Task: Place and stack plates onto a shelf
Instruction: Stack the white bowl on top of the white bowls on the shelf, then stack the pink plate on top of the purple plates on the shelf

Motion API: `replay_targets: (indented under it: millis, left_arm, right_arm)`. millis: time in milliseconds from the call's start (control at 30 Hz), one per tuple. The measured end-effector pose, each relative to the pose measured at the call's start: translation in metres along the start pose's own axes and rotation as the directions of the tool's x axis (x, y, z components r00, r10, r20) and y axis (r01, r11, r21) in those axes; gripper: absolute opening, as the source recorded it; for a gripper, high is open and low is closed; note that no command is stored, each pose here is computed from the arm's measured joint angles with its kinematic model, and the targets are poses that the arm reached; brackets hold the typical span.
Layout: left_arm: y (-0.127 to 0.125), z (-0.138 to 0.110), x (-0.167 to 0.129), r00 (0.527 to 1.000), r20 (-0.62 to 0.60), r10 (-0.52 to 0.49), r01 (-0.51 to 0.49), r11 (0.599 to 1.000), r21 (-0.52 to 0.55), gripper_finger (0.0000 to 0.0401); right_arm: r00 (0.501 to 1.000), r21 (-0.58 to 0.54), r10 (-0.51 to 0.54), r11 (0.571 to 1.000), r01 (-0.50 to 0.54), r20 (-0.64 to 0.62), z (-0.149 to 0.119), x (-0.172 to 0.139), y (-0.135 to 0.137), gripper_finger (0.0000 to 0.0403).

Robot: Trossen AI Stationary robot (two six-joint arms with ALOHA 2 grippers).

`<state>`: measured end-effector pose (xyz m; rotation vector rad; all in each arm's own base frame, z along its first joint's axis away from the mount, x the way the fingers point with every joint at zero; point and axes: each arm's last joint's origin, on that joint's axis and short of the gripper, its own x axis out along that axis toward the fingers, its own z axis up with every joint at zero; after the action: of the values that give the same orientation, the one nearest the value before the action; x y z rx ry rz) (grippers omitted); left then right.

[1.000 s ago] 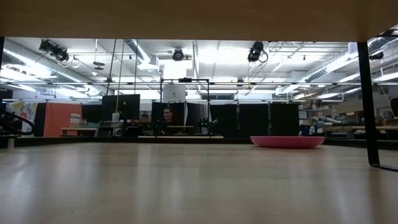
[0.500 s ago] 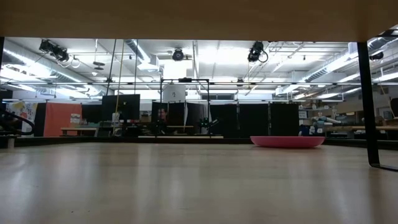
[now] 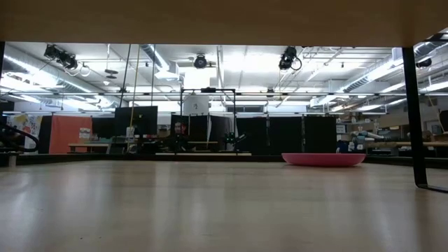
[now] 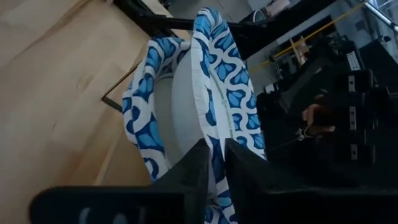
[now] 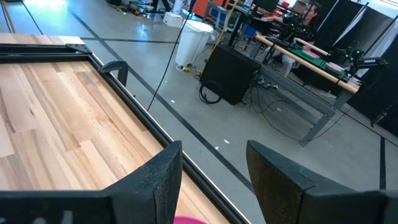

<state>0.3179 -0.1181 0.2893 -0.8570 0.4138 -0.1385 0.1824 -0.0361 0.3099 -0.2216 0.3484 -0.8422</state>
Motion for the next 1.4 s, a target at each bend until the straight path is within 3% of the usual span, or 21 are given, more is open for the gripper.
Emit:
replay_targets:
  millis: [267,467,700,933,1200,1400]
  left_arm:
    - [0.004,-0.001,0.000,0.999,-0.023,0.035,-0.035,0.999,0.017,0.0132]
    - [0.009,0.002,-0.001,0.997,-0.075,0.027,-0.016,0.990,0.143,0.0174]
    - [0.017,0.015,-0.002,0.993,-0.117,-0.013,0.035,0.981,0.188,0.0175]
    - [0.031,0.032,-0.003,0.997,-0.078,0.014,0.002,0.980,0.199,0.0174]
    - [0.047,0.052,-0.006,0.998,-0.040,0.040,-0.026,0.953,0.301,0.0174]
    - [0.061,0.068,-0.009,0.997,0.008,0.077,-0.075,0.928,0.365,0.0174]
  right_arm:
    - [1.000,0.000,0.000,1.000,0.000,0.000,0.000,0.000,0.000,0.0185]
    - [1.000,0.000,0.000,1.000,0.000,0.000,0.000,0.000,0.000,0.0185]
    - [0.999,0.000,0.037,0.999,-0.037,0.004,0.000,0.000,0.001,0.0185]
    - [0.999,-0.002,0.043,0.999,-0.043,0.003,0.000,0.000,0.001,0.0185]
    - [0.997,-0.045,0.049,0.998,-0.052,-0.053,-0.007,0.000,0.002,0.0185]
    - [0.989,0.004,0.070,0.998,-0.070,-0.131,-0.016,-0.001,0.003,0.0185]
